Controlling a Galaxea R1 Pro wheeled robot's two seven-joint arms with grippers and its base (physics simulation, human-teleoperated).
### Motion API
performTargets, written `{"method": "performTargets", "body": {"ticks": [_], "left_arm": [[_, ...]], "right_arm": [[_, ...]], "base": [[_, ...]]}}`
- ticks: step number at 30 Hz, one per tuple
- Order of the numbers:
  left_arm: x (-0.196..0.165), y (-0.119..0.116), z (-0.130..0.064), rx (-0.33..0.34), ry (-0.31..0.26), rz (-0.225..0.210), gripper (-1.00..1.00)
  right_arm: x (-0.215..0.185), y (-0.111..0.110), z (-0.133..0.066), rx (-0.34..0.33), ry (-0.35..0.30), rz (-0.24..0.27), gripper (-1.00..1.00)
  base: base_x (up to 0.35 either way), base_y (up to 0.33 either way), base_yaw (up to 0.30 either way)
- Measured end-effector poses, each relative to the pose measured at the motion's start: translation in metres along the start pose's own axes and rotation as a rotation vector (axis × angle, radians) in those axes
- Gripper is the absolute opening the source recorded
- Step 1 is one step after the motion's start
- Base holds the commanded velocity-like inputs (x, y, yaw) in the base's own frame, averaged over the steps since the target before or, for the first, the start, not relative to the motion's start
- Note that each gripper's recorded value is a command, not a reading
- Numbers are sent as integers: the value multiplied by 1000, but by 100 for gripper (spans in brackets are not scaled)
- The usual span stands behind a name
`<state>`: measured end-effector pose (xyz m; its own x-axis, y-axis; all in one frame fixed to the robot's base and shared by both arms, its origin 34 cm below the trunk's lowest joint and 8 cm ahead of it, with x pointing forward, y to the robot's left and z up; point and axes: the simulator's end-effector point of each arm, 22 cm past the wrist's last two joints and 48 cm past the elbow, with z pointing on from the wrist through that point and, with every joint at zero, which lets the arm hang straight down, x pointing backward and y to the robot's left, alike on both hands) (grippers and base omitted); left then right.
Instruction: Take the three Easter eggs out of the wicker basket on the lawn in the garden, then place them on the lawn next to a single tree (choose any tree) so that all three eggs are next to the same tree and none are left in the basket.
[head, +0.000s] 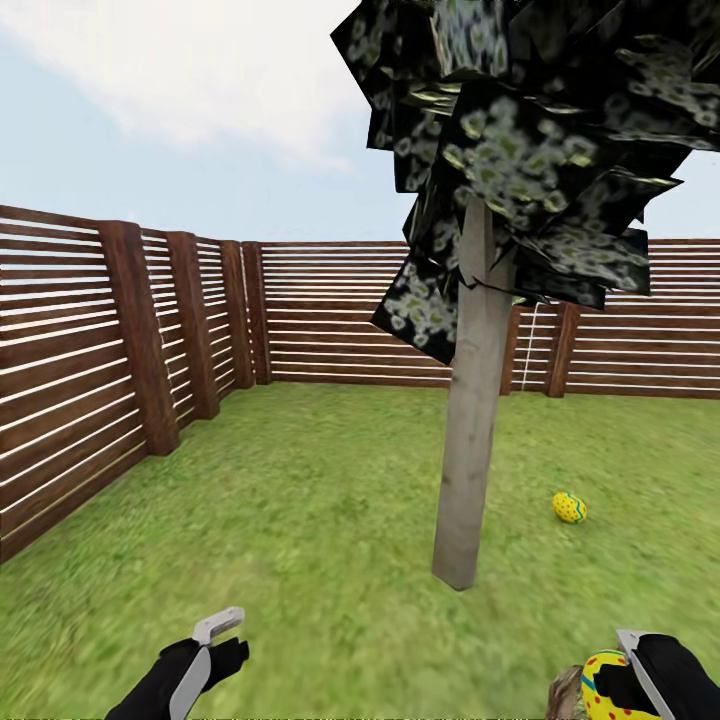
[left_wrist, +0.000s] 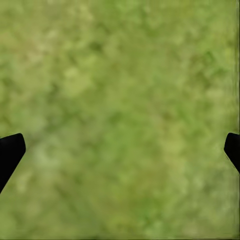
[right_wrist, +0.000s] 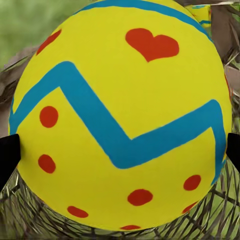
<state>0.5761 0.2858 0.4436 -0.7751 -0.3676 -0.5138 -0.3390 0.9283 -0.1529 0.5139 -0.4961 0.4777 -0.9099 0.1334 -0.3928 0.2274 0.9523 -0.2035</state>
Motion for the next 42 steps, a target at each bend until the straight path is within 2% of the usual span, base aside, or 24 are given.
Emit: {"method": "performTargets", "body": {"ticks": [3, 13, 42], "left_arm": [[2, -5, 0, 23, 6, 1, 100], [2, -6, 0, 25, 6, 2, 100], [-36, -19, -45, 27, 10, 1, 100]], "right_arm": [[0, 0, 0, 0, 0, 1, -100], [0, -2, 0, 2, 1, 1, -100], [-33, -10, -50, 1, 2, -1, -100]], "base": [[-105, 190, 0], [-29, 80, 0], [0, 0, 0]]}}
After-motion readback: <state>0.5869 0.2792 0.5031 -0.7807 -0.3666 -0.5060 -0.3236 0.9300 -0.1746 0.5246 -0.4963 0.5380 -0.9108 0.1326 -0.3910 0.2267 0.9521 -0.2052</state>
